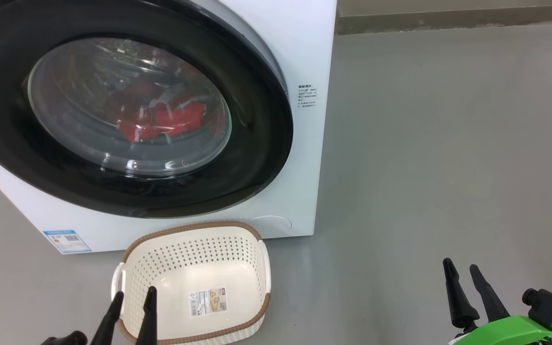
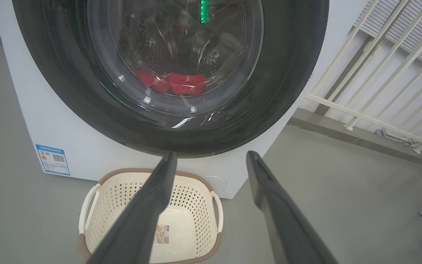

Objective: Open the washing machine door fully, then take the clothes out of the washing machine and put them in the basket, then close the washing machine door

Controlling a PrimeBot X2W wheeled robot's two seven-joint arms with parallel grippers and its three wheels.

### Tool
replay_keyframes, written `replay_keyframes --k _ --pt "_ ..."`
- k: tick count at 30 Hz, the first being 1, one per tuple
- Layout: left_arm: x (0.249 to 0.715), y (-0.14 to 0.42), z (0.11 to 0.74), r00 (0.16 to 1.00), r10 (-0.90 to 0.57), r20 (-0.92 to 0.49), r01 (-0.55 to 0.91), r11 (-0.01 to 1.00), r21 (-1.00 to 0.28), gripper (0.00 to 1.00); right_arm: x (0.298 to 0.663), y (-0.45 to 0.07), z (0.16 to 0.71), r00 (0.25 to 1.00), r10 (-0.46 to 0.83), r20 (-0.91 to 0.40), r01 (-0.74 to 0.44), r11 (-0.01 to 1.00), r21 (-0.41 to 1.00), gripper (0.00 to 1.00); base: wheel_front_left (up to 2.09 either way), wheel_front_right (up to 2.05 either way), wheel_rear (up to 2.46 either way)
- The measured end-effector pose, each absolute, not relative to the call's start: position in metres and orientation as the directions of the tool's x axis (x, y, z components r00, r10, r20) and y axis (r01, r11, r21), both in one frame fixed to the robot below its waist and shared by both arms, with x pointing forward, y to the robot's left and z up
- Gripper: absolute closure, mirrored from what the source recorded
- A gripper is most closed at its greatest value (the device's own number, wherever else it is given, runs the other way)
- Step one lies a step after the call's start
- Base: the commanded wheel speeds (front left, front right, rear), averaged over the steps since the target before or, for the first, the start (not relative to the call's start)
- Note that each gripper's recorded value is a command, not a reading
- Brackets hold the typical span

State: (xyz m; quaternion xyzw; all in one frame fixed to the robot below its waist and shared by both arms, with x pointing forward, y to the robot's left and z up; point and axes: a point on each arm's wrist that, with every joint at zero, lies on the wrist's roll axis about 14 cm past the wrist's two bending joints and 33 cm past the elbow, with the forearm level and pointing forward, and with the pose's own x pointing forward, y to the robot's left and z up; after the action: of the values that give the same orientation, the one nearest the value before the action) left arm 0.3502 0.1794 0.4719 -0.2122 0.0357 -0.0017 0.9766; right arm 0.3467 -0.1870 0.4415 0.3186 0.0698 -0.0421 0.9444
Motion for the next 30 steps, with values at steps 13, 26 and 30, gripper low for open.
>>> replay_keyframes --k 13,26,30 --pt "0.35 0.175 0.477 0.998 -0.044 -0.037 0.033 0.963 -0.269 0.0 0.34 -0.186 0.44 0.989 -0.032 -0.148 0.105 0.847 0.522 0.0 0.0 0.0 0.0" --pt "0.348 0.176 0.474 0.998 -0.053 -0.032 0.047 0.986 -0.16 0.0 0.335 -0.191 0.437 0.989 -0.042 -0.141 0.101 0.893 0.438 0.0 0.0 0.0 0.0" --pt "0.348 0.179 0.476 0.998 -0.055 -0.022 0.052 0.991 -0.122 0.0 0.33 -0.196 0.434 0.988 -0.058 -0.145 0.114 0.901 0.418 0.0 0.0 0.0 0.0"
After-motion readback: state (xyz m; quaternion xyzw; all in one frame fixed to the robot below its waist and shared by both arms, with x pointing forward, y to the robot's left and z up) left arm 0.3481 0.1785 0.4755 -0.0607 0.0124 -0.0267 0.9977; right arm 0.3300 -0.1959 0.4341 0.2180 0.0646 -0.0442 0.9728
